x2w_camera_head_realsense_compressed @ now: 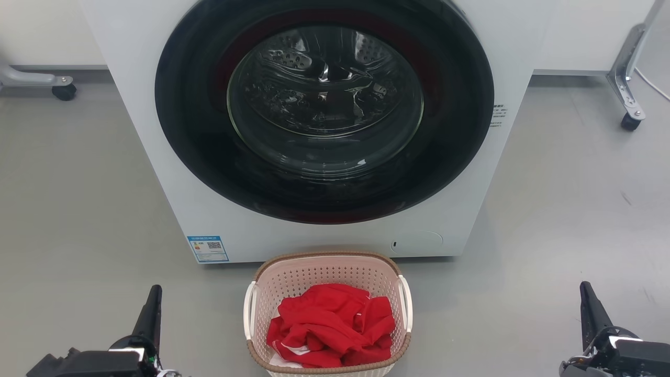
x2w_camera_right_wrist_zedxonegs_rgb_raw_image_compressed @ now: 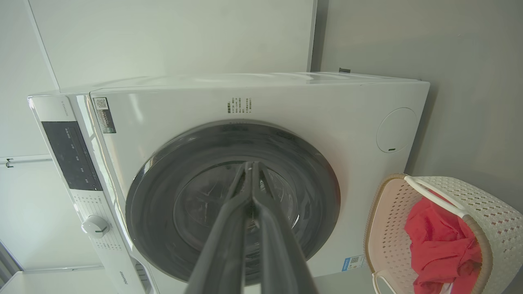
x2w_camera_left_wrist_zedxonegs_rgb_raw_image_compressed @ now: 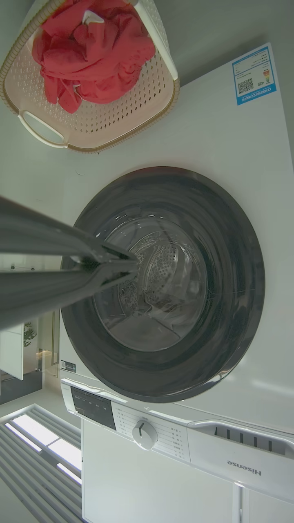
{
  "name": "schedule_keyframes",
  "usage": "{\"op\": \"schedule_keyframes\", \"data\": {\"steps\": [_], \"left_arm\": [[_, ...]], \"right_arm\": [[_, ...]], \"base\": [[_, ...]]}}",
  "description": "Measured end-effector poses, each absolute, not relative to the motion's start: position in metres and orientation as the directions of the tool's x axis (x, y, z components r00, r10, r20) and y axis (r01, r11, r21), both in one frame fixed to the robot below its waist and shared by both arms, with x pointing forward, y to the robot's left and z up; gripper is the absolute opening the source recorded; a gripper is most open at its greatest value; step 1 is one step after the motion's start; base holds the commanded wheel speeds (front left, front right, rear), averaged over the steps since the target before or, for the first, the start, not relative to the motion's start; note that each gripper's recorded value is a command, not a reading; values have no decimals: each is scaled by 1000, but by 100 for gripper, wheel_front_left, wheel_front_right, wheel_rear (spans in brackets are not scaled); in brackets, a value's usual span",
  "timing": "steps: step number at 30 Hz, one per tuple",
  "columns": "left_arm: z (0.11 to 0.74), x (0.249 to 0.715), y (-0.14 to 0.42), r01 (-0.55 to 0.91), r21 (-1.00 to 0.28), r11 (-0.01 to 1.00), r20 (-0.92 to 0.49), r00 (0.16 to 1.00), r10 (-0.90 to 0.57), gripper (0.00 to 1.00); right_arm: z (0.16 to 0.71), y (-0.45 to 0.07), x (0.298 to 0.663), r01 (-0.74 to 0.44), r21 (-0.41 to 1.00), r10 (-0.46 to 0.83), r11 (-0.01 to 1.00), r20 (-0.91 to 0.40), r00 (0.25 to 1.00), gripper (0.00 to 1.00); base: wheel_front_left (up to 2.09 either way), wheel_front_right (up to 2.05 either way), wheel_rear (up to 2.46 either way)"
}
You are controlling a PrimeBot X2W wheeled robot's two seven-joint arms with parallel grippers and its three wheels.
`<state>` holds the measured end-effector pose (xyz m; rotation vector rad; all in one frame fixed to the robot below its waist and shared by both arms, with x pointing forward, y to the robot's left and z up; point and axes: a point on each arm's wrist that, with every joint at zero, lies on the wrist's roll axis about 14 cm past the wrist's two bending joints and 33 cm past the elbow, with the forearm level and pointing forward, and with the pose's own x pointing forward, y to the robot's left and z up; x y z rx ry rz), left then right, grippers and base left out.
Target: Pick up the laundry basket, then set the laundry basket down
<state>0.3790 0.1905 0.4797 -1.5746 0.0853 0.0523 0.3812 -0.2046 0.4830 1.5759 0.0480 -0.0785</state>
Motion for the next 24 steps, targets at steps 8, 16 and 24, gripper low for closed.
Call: {"op": "schedule_keyframes", "data": {"steps": [8,16,24], "left_arm": [[480,379,190,-88,-996,-4,-87,996,-21,0],[480,379,190,-88,-996,-4,-87,996,-21,0],[448,362,186,-185,-983,-21,-184,983,-23,100]], "right_arm": [[483,-205,381,80,997,-19,-7,-80,997,0],[483,-205,381,80,997,-19,-7,-81,997,0],[452,-198,366,176,984,-14,-30,-176,984,100]], "base": [[0,0,0],[0,0,0],[0,0,0]]}}
